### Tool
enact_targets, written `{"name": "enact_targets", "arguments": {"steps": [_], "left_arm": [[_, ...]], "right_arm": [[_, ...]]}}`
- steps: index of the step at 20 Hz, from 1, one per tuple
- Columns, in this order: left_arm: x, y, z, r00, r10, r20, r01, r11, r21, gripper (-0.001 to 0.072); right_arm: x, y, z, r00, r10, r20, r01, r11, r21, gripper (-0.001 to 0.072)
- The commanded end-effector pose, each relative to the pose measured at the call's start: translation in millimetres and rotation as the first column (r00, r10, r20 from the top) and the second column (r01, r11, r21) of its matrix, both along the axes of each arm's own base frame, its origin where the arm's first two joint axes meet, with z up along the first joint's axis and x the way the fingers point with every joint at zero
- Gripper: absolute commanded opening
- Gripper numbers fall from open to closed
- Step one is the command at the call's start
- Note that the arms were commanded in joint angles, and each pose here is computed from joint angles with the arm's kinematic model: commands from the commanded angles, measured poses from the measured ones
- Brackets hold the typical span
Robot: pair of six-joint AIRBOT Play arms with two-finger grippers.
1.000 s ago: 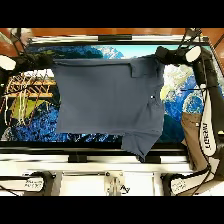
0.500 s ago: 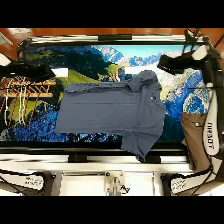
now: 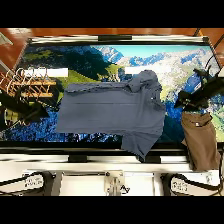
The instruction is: Fold the shirts.
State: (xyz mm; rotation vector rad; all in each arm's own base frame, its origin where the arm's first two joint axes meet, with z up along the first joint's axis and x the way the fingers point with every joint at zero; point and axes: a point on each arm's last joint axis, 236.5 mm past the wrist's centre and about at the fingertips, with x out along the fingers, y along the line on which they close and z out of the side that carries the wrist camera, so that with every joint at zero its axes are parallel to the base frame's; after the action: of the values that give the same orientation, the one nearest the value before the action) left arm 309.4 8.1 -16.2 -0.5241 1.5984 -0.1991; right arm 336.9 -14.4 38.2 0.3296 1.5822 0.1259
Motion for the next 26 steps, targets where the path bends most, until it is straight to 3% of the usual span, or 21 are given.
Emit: {"name": "enact_targets", "arguments": {"steps": [1, 3, 7, 19, 20, 22, 24, 26], "left_arm": [[-40.9, -6.5, -43.4, 1.000, 0.007, 0.001, -0.007, 0.998, -0.055, 0.0571], [-37.1, -1.6, -52.4, 0.999, 0.042, 0.015, -0.041, 0.997, -0.067, 0.0535], [-28.2, 0.0, -66.4, 0.997, 0.074, 0.012, -0.073, 0.994, -0.078, 0.0531], [-16.1, -36.9, -92.9, 1.000, 0.023, -0.011, -0.025, 0.991, -0.134, 0.0527], [-14.4, -43.7, -94.6, 1.000, 0.022, -0.014, -0.024, 0.988, -0.149, 0.0506], [-9.6, -52.5, -98.5, 0.999, 0.038, -0.019, -0.040, 0.987, -0.154, 0.0389], [-4.3, -51.4, -100.8, 0.997, 0.069, -0.017, -0.071, 0.988, -0.138, 0.0369], [-4.1, -49.2, -100.0, 0.997, 0.078, -0.021, -0.080, 0.988, -0.136, 0.0145]], "right_arm": [[-29.4, 11.4, -16.0, 1.000, -0.019, -0.016, 0.020, 0.999, 0.042, 0.0503], [-31.4, 17.8, -15.5, 1.000, -0.019, -0.022, 0.020, 0.997, 0.070, 0.0503], [-29.1, 25.2, -12.6, 1.000, -0.020, -0.014, 0.022, 0.994, 0.104, 0.0503], [-28.4, 26.9, -11.9, 0.999, -0.029, -0.014, 0.030, 0.993, 0.111, 0.0503], [-28.3, 26.9, -11.9, 0.999, -0.029, -0.014, 0.030, 0.993, 0.111, 0.0503], [-28.8, 27.0, -11.8, 0.999, -0.035, -0.019, 0.037, 0.993, 0.112, 0.0503], [-30.4, 27.4, -11.5, 0.999, -0.036, -0.026, 0.039, 0.993, 0.113, 0.0503], [-30.8, 27.1, -11.7, 0.999, -0.036, -0.028, 0.038, 0.993, 0.112, 0.0503]]}}
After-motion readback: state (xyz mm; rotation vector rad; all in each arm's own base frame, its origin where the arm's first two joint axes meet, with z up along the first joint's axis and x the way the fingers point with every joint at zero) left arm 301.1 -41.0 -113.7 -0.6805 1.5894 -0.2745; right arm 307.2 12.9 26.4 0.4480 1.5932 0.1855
